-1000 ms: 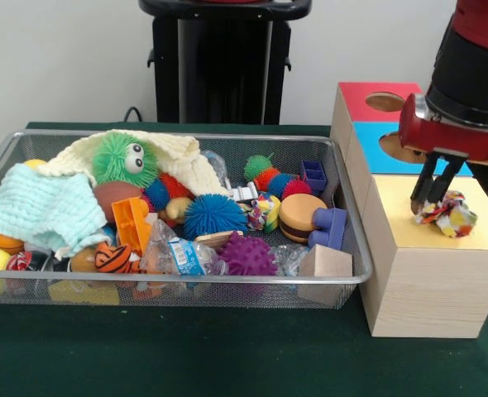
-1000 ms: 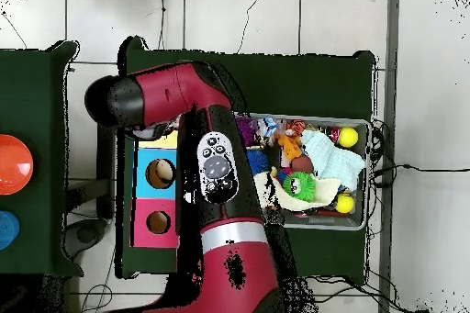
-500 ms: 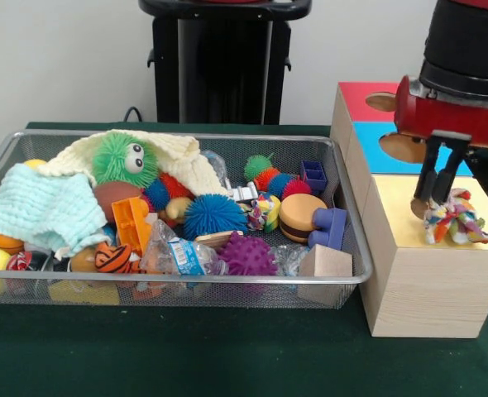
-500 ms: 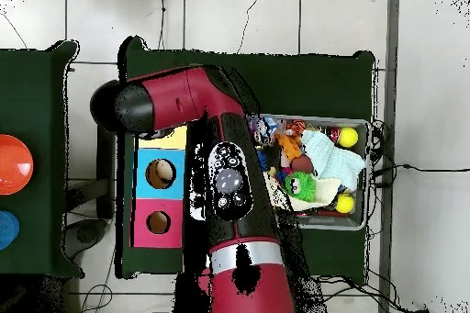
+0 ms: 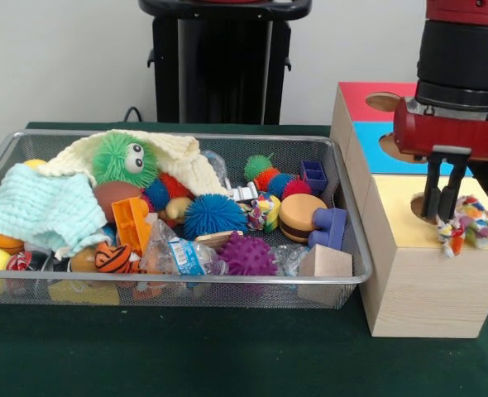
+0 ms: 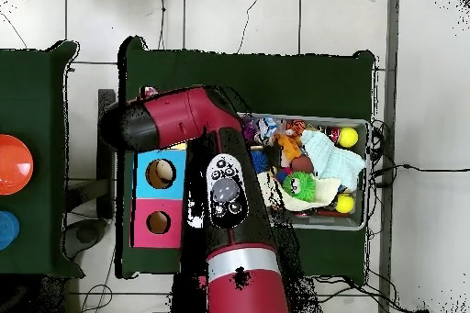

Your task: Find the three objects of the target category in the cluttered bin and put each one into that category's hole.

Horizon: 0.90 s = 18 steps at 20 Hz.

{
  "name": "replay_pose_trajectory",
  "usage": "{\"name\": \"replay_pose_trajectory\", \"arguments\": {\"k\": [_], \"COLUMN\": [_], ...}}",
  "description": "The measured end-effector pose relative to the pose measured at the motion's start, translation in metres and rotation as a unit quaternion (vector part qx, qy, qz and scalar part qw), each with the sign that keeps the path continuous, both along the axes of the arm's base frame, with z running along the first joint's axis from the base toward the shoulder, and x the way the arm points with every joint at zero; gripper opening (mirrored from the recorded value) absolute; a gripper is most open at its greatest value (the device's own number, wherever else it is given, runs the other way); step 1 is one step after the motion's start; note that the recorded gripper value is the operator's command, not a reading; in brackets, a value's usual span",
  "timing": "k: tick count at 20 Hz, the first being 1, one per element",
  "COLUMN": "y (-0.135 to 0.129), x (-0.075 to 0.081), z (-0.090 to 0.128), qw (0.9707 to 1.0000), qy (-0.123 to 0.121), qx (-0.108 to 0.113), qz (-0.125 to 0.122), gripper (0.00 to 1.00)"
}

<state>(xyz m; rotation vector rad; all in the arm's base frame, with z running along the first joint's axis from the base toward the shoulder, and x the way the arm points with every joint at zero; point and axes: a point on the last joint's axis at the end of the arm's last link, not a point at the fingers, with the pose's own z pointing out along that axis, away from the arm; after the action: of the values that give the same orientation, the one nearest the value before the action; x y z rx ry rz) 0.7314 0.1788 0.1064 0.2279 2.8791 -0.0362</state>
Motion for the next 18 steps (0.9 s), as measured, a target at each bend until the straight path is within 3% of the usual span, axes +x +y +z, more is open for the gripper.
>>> {"name": "replay_pose_trajectory", "arguments": {"k": [3, 6, 10, 18], "y": [0.002, 0.007, 0.014, 0.011], "x": [-0.007, -0.019, -0.046, -0.064], "z": [-0.004, -0.009, -0.019, -0.018], "qw": [1.0, 0.9994, 0.9963, 0.995], "qy": [0.008, 0.028, 0.067, 0.07], "qx": [0.0, 0.015, 0.038, 0.04], "qz": [0.0, -0.014, -0.038, -0.058], "gripper": [0.0, 0.0, 0.0, 0.0]}}
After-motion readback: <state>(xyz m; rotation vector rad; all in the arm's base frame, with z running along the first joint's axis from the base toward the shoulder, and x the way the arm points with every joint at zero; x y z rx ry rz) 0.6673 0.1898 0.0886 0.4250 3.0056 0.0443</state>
